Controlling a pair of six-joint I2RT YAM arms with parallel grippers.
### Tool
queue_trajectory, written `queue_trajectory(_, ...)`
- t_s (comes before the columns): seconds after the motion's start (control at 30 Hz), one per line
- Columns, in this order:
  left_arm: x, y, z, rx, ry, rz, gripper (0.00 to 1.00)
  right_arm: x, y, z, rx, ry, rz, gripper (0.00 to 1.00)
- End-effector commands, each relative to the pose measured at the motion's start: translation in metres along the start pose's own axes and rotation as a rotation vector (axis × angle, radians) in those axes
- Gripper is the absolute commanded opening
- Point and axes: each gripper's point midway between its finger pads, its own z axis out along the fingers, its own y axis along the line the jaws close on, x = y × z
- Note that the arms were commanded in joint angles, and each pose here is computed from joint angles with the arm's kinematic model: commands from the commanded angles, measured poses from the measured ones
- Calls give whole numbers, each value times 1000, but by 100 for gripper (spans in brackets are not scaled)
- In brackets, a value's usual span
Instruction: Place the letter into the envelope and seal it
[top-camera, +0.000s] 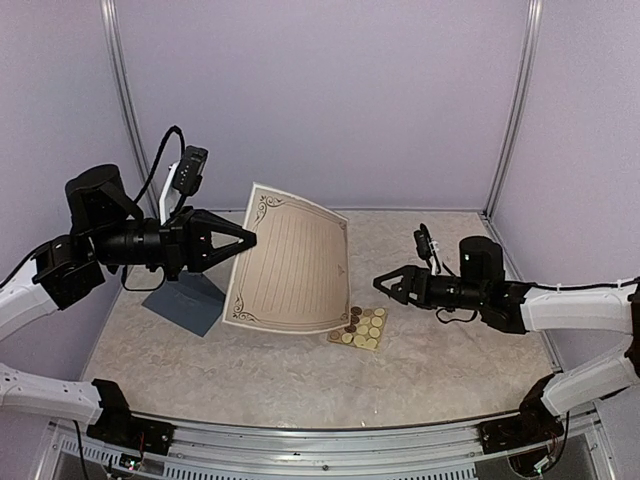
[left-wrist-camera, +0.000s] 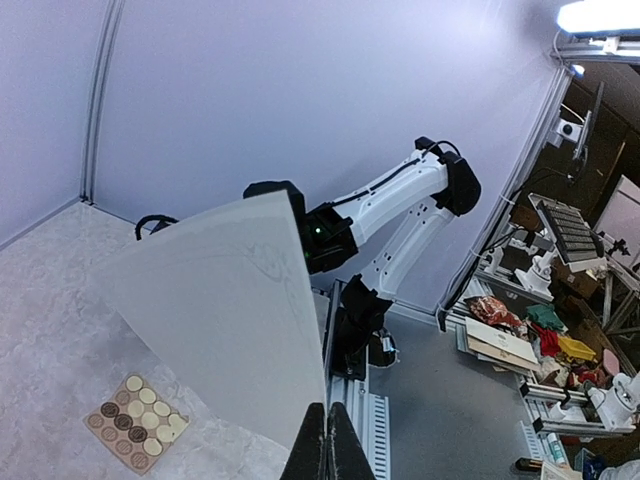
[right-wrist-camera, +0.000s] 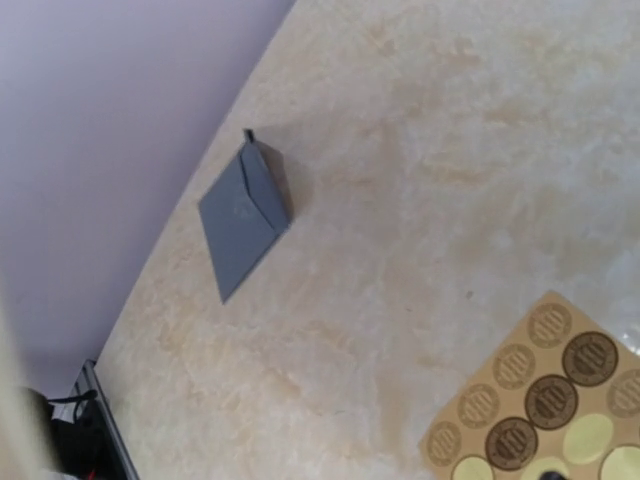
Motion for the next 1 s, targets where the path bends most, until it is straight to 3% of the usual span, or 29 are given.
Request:
queue_trajectory(0.0, -14, -20, 1, 76, -14, 39, 0, -1, 7, 18, -75, 15, 10, 90)
queue_trajectory(0.2, -20, -22, 0, 73, -35, 52, 0, 18, 49, 46, -253, 143, -48, 89)
queue_trajectory(0.4, -10, 9, -2, -68, -38, 20, 0, 20, 91, 28, -454, 145, -110, 90)
queue_trajectory(0.7, 2, 58, -15, -272, -62, -56, 0, 19, 117, -5, -538, 126, -156, 92)
queue_trajectory(0.97, 9, 64, -12, -269, -62, -80, 0, 18, 121, -12, -542, 116, -154, 94)
